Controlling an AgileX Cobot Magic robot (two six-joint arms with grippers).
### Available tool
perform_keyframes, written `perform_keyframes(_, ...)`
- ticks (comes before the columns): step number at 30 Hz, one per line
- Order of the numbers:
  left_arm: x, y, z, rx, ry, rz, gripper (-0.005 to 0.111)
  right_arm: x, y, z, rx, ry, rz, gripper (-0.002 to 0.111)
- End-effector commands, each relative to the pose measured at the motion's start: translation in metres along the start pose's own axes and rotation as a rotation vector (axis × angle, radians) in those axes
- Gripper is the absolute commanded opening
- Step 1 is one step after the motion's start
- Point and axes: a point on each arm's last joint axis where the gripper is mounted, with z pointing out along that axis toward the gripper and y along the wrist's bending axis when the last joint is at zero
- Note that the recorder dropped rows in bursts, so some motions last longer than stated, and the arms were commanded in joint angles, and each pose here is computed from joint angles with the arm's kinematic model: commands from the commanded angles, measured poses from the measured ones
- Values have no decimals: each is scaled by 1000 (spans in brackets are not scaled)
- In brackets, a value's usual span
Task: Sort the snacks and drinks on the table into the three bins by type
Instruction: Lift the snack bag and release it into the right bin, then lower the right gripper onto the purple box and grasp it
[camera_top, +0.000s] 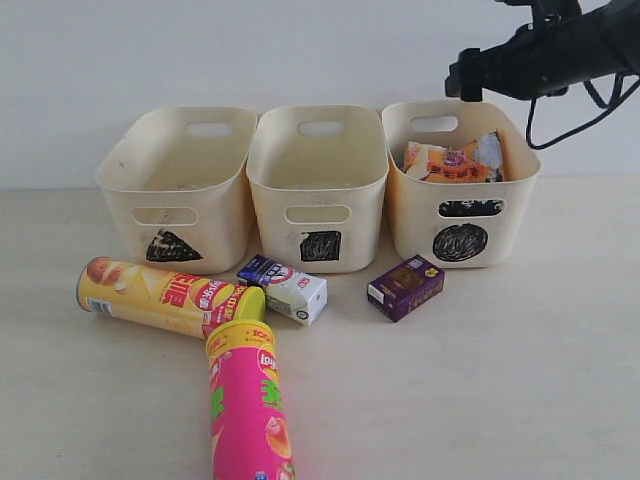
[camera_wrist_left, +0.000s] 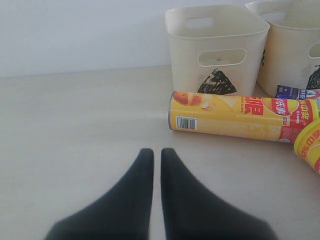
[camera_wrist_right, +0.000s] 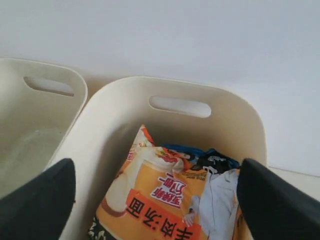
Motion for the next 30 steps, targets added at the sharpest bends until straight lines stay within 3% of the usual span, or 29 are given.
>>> perform_keyframes(1,-3,0,-1,-1,-20,-9,4,-21,7,-28,-31,-18,-58,79)
perform_keyframes(3,-3,0,-1,-1,-20,-9,4,-24,11,-38,-53,9,-98,76)
perform_keyframes(6,-3,0,-1,-1,-20,-9,4,-25,17,-51,-88,75,-188,61)
perform_keyframes(12,-3,0,-1,-1,-20,-9,4,-20,29,-72,-205,209,-308,3)
perform_keyframes(13,-3,0,-1,-1,-20,-9,4,-19,31,-75,-229,229,-327,0)
perform_keyframes(15,-3,0,-1,-1,-20,-9,4,-14,35,-79,-291,280,-390,0)
perform_keyframes(18,-3,0,-1,-1,-20,-9,4,5,46,-91,-537,425,-574,0)
perform_keyframes(20,-3,0,-1,-1,-20,-9,4,6,50,-94,-632,387,-718,0)
perform_keyframes(24,-3,0,-1,-1,-20,-9,4,8,78,-91,-710,353,-829,0)
perform_keyframes(30,-3,0,-1,-1,-20,-9,4,30,135,-78,-845,399,-1269,0)
